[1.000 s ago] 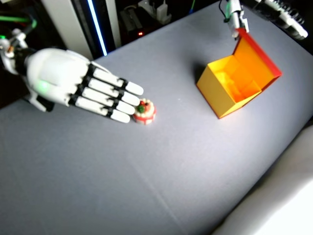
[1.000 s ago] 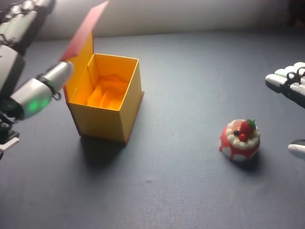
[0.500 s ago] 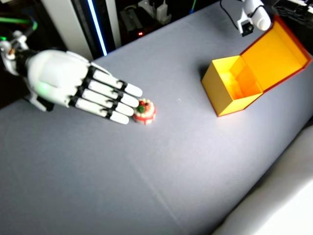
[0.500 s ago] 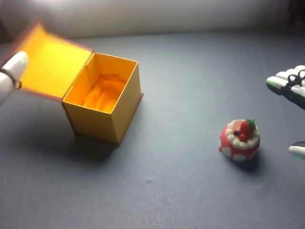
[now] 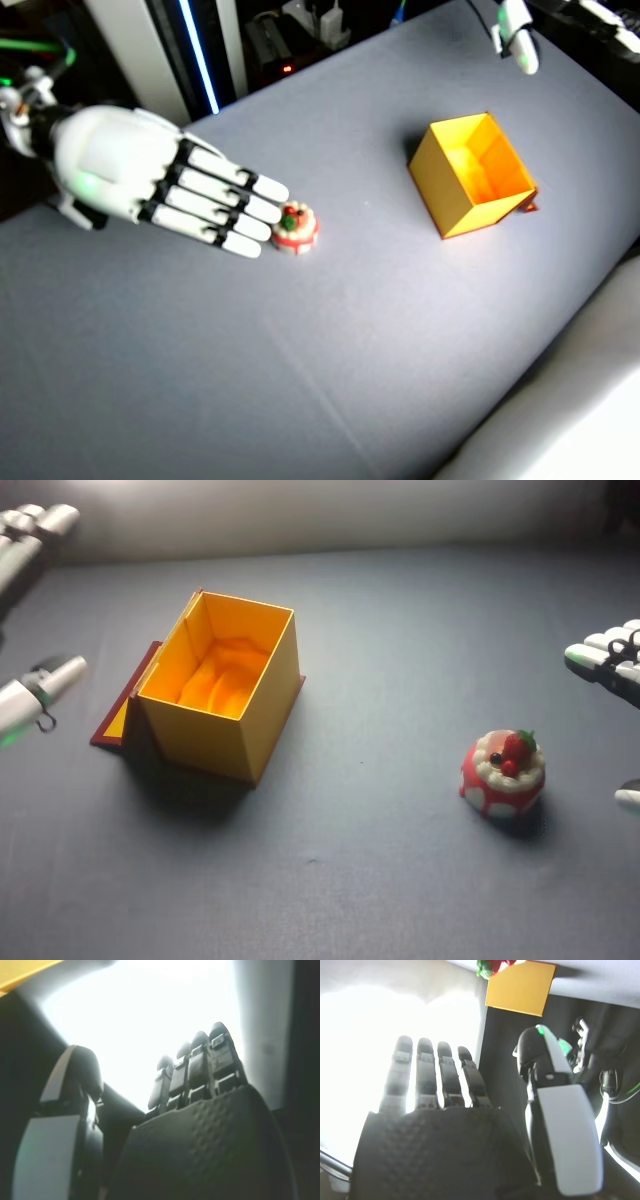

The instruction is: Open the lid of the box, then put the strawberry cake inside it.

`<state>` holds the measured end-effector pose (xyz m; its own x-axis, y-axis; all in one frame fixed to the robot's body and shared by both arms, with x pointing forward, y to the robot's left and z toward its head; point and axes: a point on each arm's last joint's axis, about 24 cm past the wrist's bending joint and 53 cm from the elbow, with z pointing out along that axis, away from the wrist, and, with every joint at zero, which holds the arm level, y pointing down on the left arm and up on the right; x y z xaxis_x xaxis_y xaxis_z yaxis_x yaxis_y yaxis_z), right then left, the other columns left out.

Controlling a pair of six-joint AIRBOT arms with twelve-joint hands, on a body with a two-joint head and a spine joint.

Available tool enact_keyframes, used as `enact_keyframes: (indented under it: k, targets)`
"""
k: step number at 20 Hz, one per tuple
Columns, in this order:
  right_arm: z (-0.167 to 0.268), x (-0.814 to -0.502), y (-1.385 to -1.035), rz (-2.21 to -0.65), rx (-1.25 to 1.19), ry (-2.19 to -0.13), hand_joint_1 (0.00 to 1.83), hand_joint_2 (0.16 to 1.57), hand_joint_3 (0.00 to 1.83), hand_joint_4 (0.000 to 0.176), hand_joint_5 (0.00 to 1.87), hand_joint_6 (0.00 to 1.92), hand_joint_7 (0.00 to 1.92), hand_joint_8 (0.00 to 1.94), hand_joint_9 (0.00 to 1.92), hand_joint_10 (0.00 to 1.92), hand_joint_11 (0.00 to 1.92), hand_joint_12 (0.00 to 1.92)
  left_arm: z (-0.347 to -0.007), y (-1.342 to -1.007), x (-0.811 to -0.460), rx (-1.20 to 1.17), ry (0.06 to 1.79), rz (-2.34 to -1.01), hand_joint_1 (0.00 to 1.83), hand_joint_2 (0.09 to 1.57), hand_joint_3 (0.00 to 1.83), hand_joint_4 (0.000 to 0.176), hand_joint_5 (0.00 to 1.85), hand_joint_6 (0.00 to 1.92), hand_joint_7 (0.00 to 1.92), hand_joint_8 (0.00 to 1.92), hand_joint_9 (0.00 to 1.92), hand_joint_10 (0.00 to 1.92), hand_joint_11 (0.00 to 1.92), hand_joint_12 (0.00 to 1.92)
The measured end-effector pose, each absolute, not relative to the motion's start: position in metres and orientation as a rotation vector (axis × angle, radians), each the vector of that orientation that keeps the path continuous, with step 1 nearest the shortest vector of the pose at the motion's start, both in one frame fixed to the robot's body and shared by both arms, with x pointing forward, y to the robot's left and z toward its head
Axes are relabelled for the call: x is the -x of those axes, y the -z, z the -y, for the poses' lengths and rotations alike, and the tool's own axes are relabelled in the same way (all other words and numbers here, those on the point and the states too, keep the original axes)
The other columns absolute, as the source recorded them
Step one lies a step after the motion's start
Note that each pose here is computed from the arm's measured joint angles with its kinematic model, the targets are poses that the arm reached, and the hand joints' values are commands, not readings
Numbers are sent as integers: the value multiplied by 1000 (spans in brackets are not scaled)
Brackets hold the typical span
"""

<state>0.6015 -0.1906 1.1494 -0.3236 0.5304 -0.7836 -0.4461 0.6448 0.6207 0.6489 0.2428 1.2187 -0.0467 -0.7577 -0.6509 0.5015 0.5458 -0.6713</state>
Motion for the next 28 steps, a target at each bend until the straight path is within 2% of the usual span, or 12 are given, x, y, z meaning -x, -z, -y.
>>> enact_keyframes:
  k: [2,3,4,7,16,17,18,19,20,22,23,28]
  targets:
    - [187,-609,-1147,-1645,-58,-975,596,1230,0,0,0,0,2,0,21,11,11,28,-222,-1211,-639,169,1054,-1325,885,1343,0,91,22,8,0,0,0,0,1,0]
    - [181,-615,-1146,-1654,-45,-978,689,1196,0,0,31,8,46,8,81,45,0,678,-209,-1207,-632,112,1069,-1365,807,1347,0,77,24,8,0,0,0,0,21,11]
    - [177,-617,-1145,-1661,-35,-979,689,1196,0,0,31,8,46,8,81,45,0,678,-204,-1205,-627,89,1076,-1380,807,1347,0,77,24,8,0,0,0,0,21,11]
    - [157,-623,-1127,-1720,-5,-991,768,1135,0,0,60,4,107,3,143,71,0,1070,-189,-1198,-617,19,1103,-1437,733,1309,18,33,86,9,0,0,0,0,0,650]
    - [120,-652,-1092,-1824,5,-985,1050,1137,6,0,180,41,293,56,269,165,0,1319,-183,-1191,-614,9,1118,-1470,691,1363,7,26,48,0,0,0,0,0,0,157]
    - [115,-657,-1091,-1826,6,-985,1134,1191,4,0,494,133,659,263,502,671,134,1536,-183,-1191,-613,6,1120,-1471,706,1362,4,47,9,0,0,0,0,0,0,153]
    - [113,-662,-1091,-1826,2,-984,1134,1191,4,0,494,133,659,263,502,671,134,1536,-183,-1191,-613,8,1122,-1470,706,1362,4,47,9,0,0,0,0,0,0,153]
    - [110,-667,-1092,-1823,-7,-988,1239,1188,4,0,740,1085,937,1249,1048,1155,881,1609,-183,-1191,-613,8,1123,-1470,712,1359,0,52,0,0,0,0,0,0,0,202]
    - [109,-670,-1096,-1816,-9,-989,1239,1188,4,0,740,1085,937,1249,1048,1155,881,1609,-183,-1190,-612,7,1123,-1471,712,1359,0,52,0,0,0,0,0,0,0,202]
    - [105,-667,-1097,-1821,15,-991,1190,1273,2,0,670,1373,718,1552,959,1893,982,1913,-183,-1190,-612,6,1122,-1472,658,1371,1,45,0,0,0,0,0,0,0,179]
    - [102,-665,-1100,-1819,38,-991,1123,1251,0,0,726,1353,813,1863,982,1915,1054,1919,-184,-1190,-612,8,1122,-1472,637,1377,1,50,0,0,0,0,0,0,0,125]
    - [100,-660,-1141,-1713,59,-1089,1100,1252,0,0,731,1362,987,1940,1235,1921,1323,1921,-185,-1184,-608,15,1123,-1485,626,1374,0,70,0,0,0,0,0,0,0,261]
